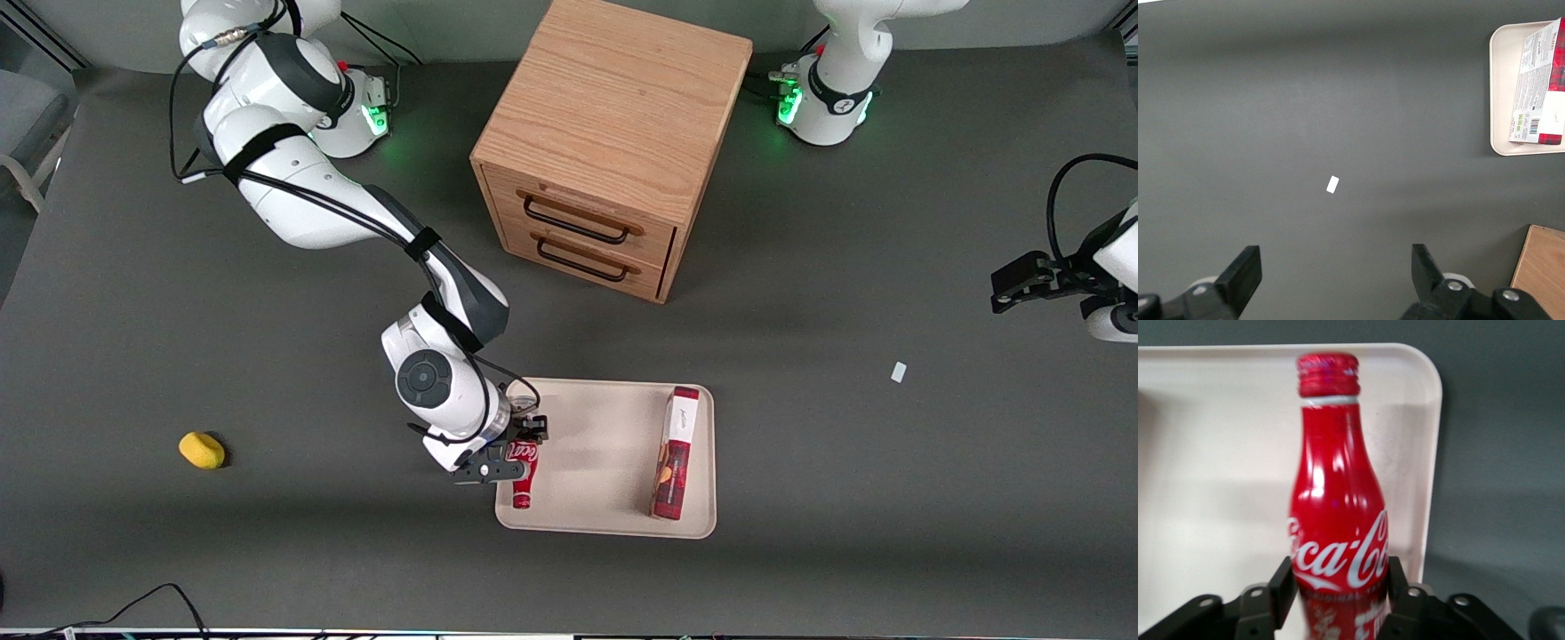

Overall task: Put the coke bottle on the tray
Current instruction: 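Lower the upright bottle onto the tray beside the red box, then open the right gripper and release the bottle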

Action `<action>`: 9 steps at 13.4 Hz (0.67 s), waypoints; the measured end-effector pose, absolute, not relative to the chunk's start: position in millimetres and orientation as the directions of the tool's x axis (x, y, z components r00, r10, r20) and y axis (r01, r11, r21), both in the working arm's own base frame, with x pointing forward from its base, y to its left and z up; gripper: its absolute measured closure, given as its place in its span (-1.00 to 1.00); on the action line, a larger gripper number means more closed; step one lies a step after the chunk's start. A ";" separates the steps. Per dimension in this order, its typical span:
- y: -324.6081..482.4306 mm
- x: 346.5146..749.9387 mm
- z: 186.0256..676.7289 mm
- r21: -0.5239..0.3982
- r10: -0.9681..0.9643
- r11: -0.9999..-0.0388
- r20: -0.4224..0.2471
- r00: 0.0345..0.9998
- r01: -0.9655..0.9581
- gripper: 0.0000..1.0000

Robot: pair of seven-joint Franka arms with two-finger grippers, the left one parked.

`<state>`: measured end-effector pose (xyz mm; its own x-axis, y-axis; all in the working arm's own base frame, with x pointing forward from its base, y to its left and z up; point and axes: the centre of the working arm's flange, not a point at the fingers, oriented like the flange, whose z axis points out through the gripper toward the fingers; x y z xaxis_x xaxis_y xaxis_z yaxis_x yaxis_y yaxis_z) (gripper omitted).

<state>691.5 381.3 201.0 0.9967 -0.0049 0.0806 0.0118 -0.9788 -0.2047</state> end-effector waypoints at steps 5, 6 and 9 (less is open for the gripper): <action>384.1 692.3 198.1 -0.219 -0.012 -0.976 0.096 0.995 0.010 -0.96; 383.2 694.8 203.1 -0.222 -0.015 -0.975 0.105 0.994 0.009 -1.00; 376.2 702.4 232.3 -0.218 -0.023 -0.976 0.127 0.992 0.005 -1.00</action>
<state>702.4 376.2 232.3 0.9917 -0.0232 0.1268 0.0051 -0.9759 -0.2182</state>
